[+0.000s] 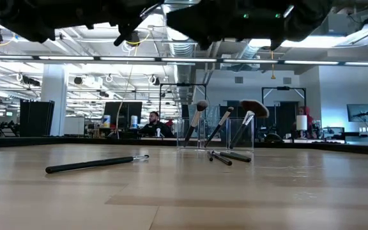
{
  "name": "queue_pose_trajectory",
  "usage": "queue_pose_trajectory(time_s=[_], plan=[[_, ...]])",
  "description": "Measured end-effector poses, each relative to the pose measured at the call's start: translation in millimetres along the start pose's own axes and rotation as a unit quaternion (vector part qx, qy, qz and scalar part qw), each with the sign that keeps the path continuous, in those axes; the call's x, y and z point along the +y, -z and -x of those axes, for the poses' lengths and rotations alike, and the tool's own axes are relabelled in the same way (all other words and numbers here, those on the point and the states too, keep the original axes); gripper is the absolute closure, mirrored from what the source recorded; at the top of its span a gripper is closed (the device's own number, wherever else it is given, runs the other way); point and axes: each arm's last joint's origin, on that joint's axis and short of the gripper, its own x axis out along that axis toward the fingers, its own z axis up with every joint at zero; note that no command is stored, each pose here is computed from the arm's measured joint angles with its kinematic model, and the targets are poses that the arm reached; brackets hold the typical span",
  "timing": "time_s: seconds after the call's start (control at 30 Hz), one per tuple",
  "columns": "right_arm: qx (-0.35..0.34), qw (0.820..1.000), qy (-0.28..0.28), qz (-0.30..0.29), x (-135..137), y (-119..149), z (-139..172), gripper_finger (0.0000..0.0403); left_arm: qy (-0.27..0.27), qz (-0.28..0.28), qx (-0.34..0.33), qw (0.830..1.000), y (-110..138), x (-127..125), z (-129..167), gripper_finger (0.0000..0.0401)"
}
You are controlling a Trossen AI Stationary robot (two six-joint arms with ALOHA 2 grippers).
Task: Put items in baskets/containers
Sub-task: Put the black blush brush into the transparent organizer
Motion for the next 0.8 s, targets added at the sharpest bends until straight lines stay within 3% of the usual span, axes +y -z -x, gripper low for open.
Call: queue_pose_trajectory(time_s=[0.3,0.8], plan=[[-0.022,0.999,-0.027,-0.032,-3,-4,-24,0.0282,0.0,0.002,-0.01,1.0,8,-1,-4,0.0381],[-0.027,0.999,-0.027,-0.03,-4,-7,-25,0.0282,-0.003,0.003,-0.02,1.0,6,0,-5,0.038]])
